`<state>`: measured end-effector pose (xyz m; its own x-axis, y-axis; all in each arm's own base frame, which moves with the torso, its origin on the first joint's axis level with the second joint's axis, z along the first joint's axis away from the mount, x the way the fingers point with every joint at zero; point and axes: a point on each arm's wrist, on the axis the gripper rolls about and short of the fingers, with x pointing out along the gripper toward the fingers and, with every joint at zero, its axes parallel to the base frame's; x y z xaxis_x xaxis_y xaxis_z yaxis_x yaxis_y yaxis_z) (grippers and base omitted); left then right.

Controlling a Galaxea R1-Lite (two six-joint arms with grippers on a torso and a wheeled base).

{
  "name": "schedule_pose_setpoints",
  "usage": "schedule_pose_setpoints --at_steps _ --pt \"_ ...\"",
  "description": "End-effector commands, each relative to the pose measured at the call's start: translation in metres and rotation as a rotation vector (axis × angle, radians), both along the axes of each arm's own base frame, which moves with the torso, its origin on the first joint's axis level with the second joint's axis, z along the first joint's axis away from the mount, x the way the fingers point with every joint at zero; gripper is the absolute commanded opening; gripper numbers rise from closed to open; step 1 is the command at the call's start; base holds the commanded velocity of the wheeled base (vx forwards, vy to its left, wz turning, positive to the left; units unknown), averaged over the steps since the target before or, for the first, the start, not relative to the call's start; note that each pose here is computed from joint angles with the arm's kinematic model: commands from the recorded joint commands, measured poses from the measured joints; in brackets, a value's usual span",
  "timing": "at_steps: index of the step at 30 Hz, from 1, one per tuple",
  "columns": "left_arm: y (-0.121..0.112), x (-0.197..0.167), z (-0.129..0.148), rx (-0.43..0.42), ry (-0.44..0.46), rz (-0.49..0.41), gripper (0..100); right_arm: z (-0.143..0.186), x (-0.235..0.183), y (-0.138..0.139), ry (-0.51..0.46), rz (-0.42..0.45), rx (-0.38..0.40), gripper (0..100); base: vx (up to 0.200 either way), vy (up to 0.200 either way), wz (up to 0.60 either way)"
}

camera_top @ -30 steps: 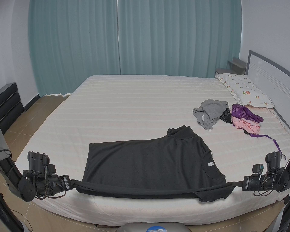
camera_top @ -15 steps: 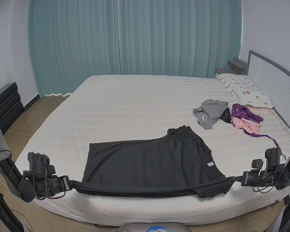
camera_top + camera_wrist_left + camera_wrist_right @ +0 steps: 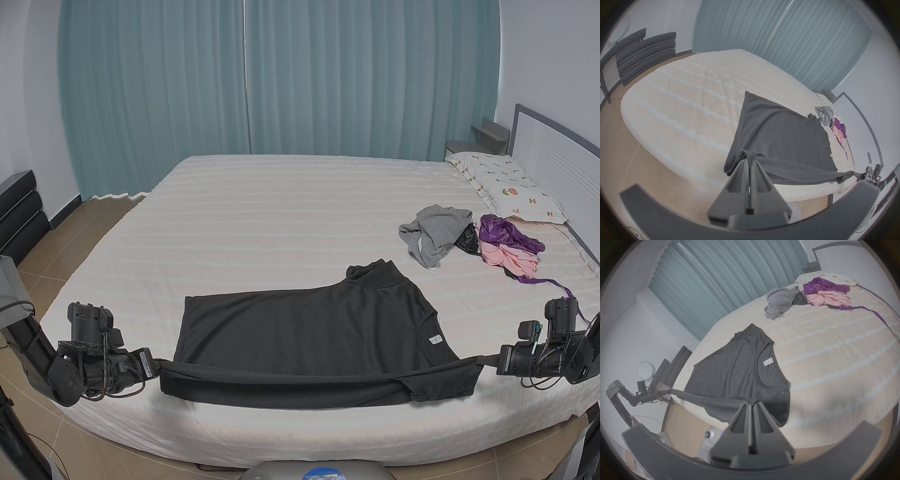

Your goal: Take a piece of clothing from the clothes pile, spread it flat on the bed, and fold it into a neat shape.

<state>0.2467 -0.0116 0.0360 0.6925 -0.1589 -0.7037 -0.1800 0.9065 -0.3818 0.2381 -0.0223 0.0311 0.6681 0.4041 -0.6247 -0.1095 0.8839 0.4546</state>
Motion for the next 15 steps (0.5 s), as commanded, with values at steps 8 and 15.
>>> schedule_pose_setpoints --at_steps 8,15 --pt "-0.005 0.019 -0.011 0.004 0.01 -0.008 0 -0.018 0.028 -0.003 0.025 0.002 0.003 0 0.0 0.0 0.0" --pt "-0.003 0.027 -0.011 -0.015 0.005 0.021 0 -0.023 0.04 -0.003 0.016 0.007 0.0 0 0.0 0.0 0.0"
